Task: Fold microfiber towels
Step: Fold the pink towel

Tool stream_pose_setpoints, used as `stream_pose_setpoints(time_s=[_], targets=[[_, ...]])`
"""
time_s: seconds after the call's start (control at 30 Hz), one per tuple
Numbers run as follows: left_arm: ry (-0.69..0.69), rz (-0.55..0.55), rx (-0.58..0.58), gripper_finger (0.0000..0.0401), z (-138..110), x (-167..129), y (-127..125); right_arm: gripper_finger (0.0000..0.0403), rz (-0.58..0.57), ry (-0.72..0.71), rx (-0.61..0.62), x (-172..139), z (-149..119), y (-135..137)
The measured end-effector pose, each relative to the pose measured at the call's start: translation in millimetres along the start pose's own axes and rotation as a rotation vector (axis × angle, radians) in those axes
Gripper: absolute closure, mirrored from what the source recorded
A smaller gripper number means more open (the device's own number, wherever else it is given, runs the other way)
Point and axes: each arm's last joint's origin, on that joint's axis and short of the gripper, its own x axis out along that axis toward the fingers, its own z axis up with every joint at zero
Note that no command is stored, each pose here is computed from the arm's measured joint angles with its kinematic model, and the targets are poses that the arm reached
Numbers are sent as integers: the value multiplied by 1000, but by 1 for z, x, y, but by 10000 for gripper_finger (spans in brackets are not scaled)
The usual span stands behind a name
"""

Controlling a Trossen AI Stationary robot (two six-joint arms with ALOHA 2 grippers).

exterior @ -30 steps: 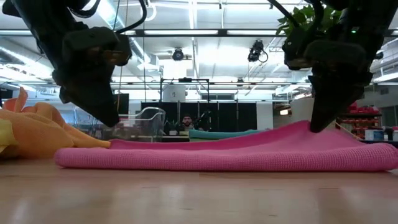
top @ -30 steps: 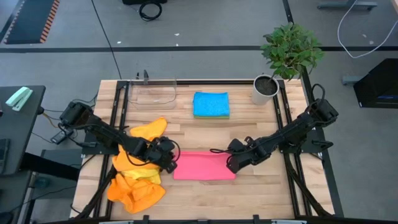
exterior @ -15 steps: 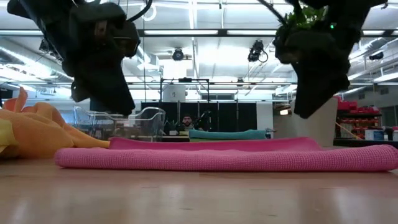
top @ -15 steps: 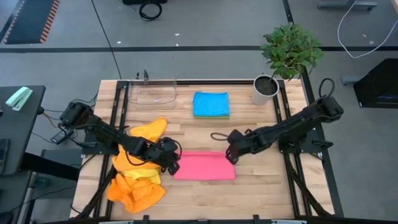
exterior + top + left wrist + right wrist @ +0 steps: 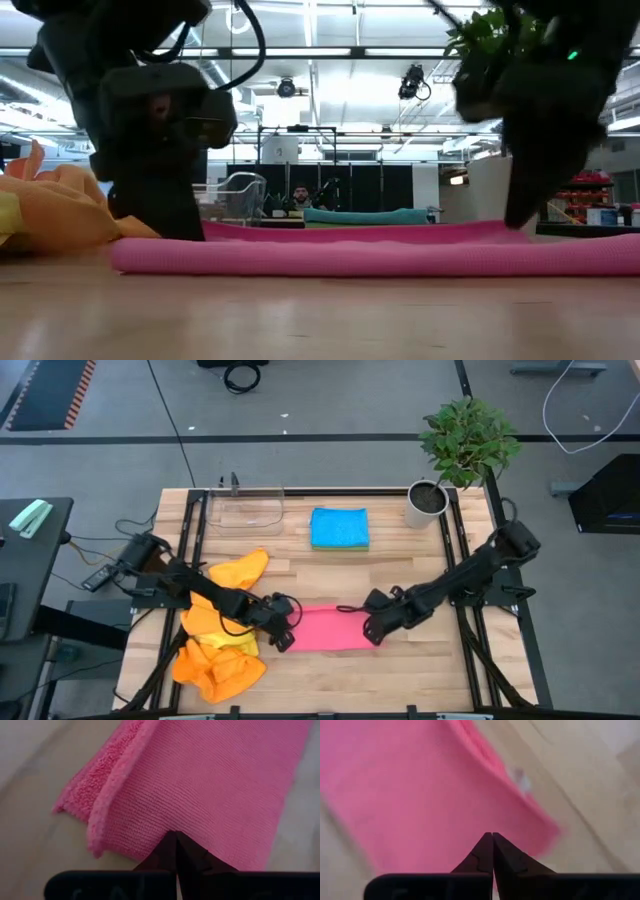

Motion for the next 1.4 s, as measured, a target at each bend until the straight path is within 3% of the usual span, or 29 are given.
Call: stream_pose_setpoints(time_s=[0.3, 0.4, 0.5, 0.6, 0.67, 0.83, 1.03, 1.2, 1.4], targets=[[28, -95, -115, 396, -9, 0, -12, 399, -93, -10, -112, 42, 35, -20], [38, -170, -144, 388, -13, -1, -20, 399, -81, -71, -181, 47, 55, -28], [-24, -295, -126, 383, -6, -5, -32, 400, -72, -105, -240, 41, 75, -42], [-107, -368, -66, 393, 8, -15, -36, 400, -20, -181, -259, 14, 101, -49], [-154, -355, -35, 395, 17, -22, -33, 400, 30, -187, -247, -7, 108, -53], [-178, -231, -2, 394, 28, -17, -17, 400, 158, -100, -113, -41, 77, -51], [-119, -104, 44, 392, 31, 0, 4, 400, 198, -73, 48, -13, 19, -42], [-55, -60, 62, 396, 38, 6, 19, 400, 129, -76, 137, 8, -4, -50], [26, -113, 31, 396, 32, 12, 16, 400, 26, -108, 84, 20, -4, -72]])
